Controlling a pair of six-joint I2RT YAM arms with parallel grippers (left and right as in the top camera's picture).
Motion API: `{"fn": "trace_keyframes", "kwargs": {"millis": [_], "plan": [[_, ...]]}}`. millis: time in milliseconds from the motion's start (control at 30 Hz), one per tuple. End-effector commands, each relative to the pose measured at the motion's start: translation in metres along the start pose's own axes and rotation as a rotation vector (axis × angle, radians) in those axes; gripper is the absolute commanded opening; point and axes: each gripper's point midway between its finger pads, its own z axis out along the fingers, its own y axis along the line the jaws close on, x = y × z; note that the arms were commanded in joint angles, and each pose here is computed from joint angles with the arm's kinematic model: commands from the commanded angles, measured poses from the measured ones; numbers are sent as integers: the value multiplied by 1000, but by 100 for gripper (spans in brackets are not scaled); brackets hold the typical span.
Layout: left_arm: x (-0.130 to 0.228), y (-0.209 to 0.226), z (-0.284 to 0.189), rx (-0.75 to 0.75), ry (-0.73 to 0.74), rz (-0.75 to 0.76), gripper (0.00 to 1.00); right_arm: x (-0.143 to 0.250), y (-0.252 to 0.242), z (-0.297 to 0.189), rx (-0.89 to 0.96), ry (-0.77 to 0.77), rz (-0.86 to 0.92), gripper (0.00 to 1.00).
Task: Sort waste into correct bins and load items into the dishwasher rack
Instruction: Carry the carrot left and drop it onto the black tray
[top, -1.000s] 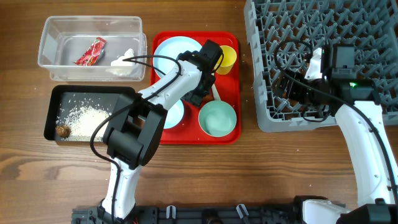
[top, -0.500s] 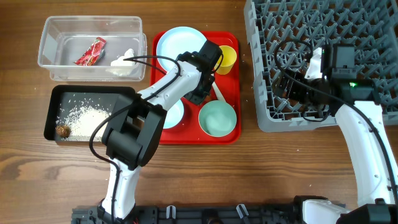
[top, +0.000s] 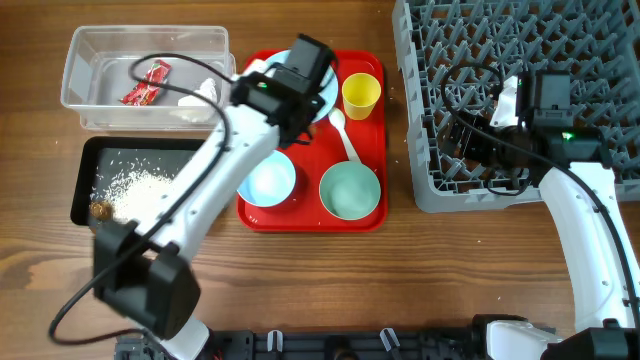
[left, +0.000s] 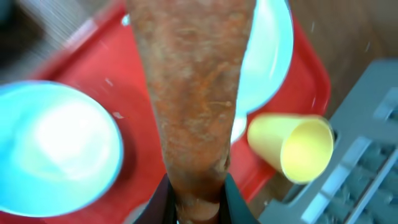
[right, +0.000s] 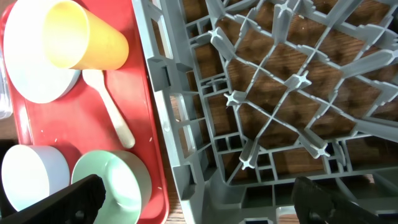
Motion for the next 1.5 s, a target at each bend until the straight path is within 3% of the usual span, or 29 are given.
{"fn": "trace_keyframes", "kwargs": {"millis": [0,133,300,433,700,967,1067,1200,1333,1367,1467], "plan": [[-68,50,-45,-72,-142,-91,4,-3,0,-4,8,-19,-25,100],[-116,138,-57,-296,-147,-268,4,-3,0,-4,8,-20,-25,100],[-154,220,-33,-420,-158,-498,4,-4,0,-4,6,-26,-26,100],[-141,242,14,-393,-119,-553,4,-4,0,-4,6,-25,-24,100],[-135,243,78,-245,-166,-573,8,-3,0,-4,7,-22,-22,100],[-122,251,120,-289,-102,-578,8,-2,-1,-4,9,-15,-21,100],[-121,253,125,-297,-97,-577,17,-2,-1,-4,9,-15,-21,100],[-121,252,125,-296,-97,-577,37,-1,-1,-4,10,-11,-20,100],[-126,248,118,-274,-110,-557,41,-1,-1,-4,10,-11,-21,100],[-134,240,110,-247,-124,-515,42,-1,-1,-4,10,-11,-21,100],[-157,216,68,-174,-164,-342,57,-1,-1,-4,10,-11,-20,100]]}}
